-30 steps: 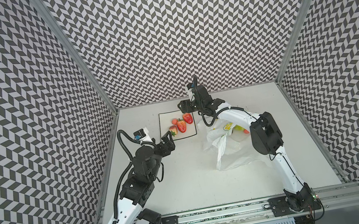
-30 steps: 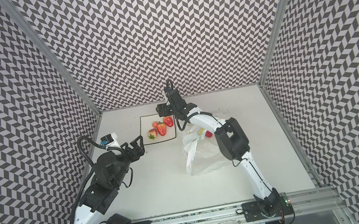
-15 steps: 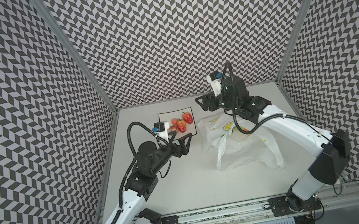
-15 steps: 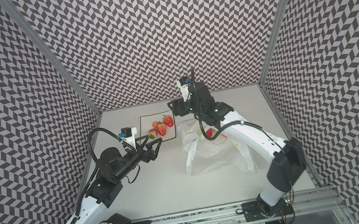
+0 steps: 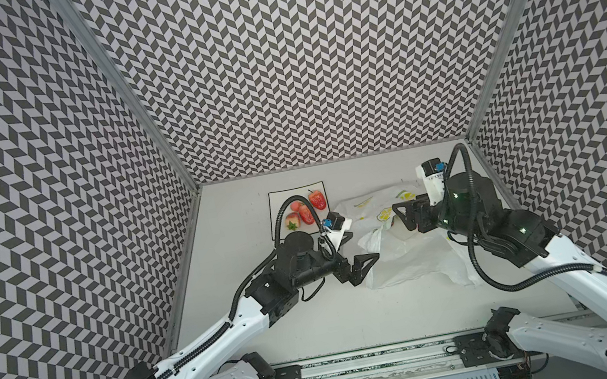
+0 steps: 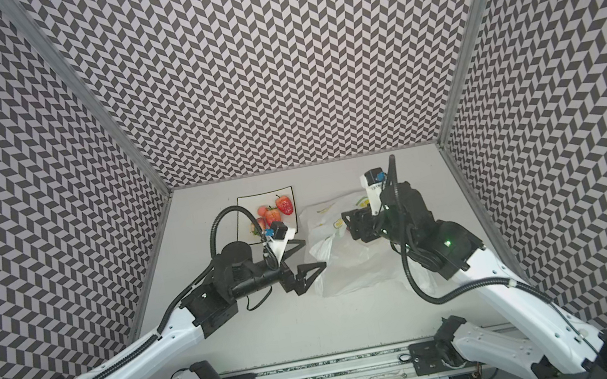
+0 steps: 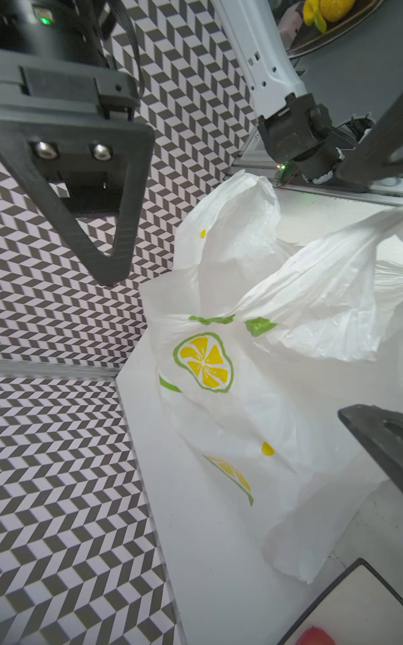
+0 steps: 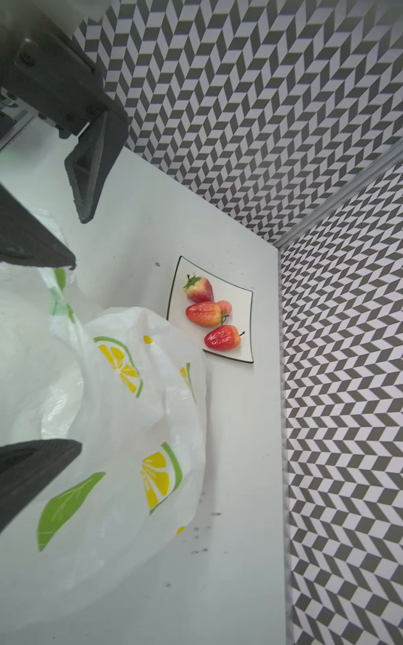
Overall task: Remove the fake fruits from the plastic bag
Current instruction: 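Move the right gripper back to the bag while the left gripper grasps the bag edge, then lower the open right gripper into the bag toward the remaining fruits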
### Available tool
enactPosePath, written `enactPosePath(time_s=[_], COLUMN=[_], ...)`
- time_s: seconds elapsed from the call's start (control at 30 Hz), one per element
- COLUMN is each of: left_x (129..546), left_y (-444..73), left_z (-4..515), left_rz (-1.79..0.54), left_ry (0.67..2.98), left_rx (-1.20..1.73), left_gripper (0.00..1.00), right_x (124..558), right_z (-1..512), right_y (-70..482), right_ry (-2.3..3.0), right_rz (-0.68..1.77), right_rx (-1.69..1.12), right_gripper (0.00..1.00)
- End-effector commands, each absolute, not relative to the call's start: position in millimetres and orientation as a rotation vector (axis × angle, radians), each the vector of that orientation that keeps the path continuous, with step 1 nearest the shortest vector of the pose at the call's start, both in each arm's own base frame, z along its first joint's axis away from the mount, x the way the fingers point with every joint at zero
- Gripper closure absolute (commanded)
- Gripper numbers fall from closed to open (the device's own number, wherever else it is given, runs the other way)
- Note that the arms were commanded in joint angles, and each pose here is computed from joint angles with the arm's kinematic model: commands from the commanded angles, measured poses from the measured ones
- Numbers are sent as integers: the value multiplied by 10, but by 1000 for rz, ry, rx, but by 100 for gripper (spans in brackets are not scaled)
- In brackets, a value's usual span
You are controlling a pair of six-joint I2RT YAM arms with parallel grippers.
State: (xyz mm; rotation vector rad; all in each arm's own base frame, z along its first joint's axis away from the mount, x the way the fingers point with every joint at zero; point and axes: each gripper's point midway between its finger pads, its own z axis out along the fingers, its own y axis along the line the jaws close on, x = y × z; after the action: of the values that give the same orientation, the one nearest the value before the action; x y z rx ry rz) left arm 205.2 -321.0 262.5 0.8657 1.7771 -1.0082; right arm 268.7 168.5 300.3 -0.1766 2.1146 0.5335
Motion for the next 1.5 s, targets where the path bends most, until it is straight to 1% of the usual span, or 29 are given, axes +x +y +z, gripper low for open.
enactPosePath(time_s=[0.0, 0.1, 0.2, 0.23, 0.27, 0.43, 0.63, 0.7, 0.73, 0.9, 1.0, 1.03, 1.17, 1.47], left_x=[2080, 2088, 2139, 2164, 2195, 2290, 2330, 2343, 2352, 2387, 2377, 2369, 2362, 2342], left_y=[-3278, -3338, -3382, -3388, -3385, -3375, -3362, -3353, -3347, -3313, -3311, -3320, -3329, -3319], left_z=[2675, 2602, 2465, 2419, 2386, 2371, 2473, 2497, 2513, 2584, 2583, 2577, 2575, 2632], left_rz=[-952, -938, -891, -876, -863, -845, -876, -882, -886, -900, -916, -923, -935, -943], left_ry=[1760, 1782, 1847, 1871, 1890, 1913, 1890, 1883, 1879, 1859, 1859, 1861, 1864, 1846], left_rx=[900, 916, 923, 919, 908, 834, 753, 729, 715, 654, 641, 640, 639, 640], left_gripper=[0, 3, 9, 12, 17, 57, 90, 98, 100, 100, 100, 100, 100, 100], right_x=[2597, 2524, 2452, 2417, 2385, 2212, 2031, 1985, 1971, 1966, 2126, 2183, 2380, 2810], right_z=[2929, 2933, 2945, 2923, 2898, 2834, 2707, 2581, 2477, 2006, 1848, 1790, 1673, 1220], right_y=[1516, 1425, 1412, 1439, 1469, 1657, 1952, 2078, 2129, 2310, 2278, 2264, 2332, 2357], right_ry=[2134, 2122, 2109, 2110, 2112, 2084, 2054, 2068, 2084, 2147, 2159, 2169, 2196, 2318], right_rz=[505, 491, 504, 519, 532, 643, 737, 758, 768, 870, 818, 797, 794, 748], right_rx=[-98, -79, -106, -139, -171, -309, -435, -476, -481, -436, -331, -289, -147, 250], right_gripper=[26, 26, 29, 30, 32, 39, 44, 44, 44, 48, 54, 54, 52, 49])
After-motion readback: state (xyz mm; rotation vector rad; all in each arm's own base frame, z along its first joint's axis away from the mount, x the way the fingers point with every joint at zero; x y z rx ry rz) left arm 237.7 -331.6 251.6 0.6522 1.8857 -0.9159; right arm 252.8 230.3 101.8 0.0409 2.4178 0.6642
